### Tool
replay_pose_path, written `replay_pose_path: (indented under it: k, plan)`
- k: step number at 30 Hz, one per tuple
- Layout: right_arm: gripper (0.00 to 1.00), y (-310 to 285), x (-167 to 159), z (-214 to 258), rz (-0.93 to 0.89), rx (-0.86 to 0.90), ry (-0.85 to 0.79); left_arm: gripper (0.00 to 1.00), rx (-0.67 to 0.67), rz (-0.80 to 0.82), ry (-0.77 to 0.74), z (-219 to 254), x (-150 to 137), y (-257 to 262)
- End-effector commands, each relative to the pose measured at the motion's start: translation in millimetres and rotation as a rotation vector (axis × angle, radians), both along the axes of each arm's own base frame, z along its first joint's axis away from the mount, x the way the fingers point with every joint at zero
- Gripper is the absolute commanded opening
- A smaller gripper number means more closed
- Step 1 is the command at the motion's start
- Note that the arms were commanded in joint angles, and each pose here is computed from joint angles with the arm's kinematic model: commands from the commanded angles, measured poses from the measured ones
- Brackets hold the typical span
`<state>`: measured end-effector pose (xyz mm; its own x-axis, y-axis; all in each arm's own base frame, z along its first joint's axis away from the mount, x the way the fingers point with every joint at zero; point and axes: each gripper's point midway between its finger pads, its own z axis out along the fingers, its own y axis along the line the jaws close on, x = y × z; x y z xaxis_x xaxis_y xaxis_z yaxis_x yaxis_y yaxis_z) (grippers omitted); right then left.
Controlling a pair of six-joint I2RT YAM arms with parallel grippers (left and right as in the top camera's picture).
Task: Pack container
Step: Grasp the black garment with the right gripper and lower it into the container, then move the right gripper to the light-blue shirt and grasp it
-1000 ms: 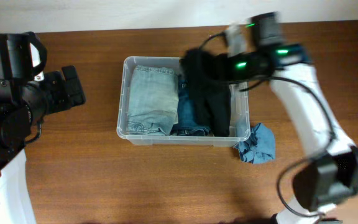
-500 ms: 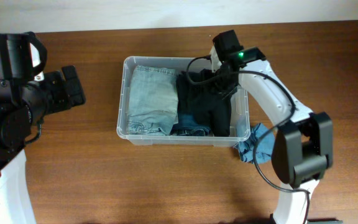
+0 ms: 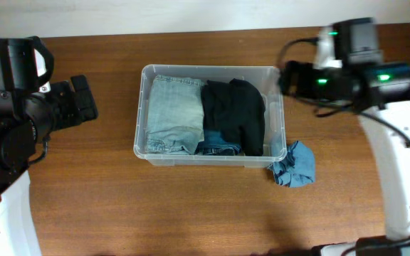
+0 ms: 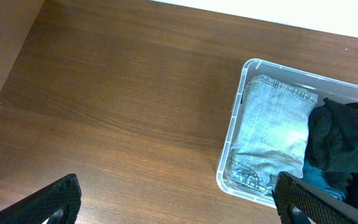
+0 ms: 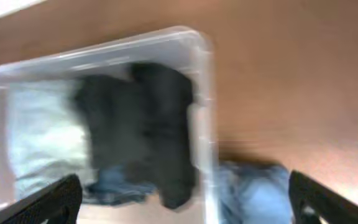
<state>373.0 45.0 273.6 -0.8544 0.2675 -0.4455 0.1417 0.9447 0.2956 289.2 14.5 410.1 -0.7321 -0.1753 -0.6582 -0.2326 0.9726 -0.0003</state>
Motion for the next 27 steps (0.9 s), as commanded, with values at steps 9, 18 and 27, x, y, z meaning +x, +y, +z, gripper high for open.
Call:
replay_pose_path:
  k: [9, 18, 27]
  plan:
    - [0.99, -107, -75, -146, -0.352, 0.247, 0.434, 0.99, 0.002, 0.017, -0.011, 3, -1, 3]
    - [0.98, -55, -131, -244, -0.330, 0.472, 0.557, 1.00, 0.002, 0.017, -0.011, 3, 0, 3]
    - [0.68, -32, -129, -257, -0.269, 0.624, 0.458, 0.99, 0.002, 0.017, -0.011, 3, 0, 3]
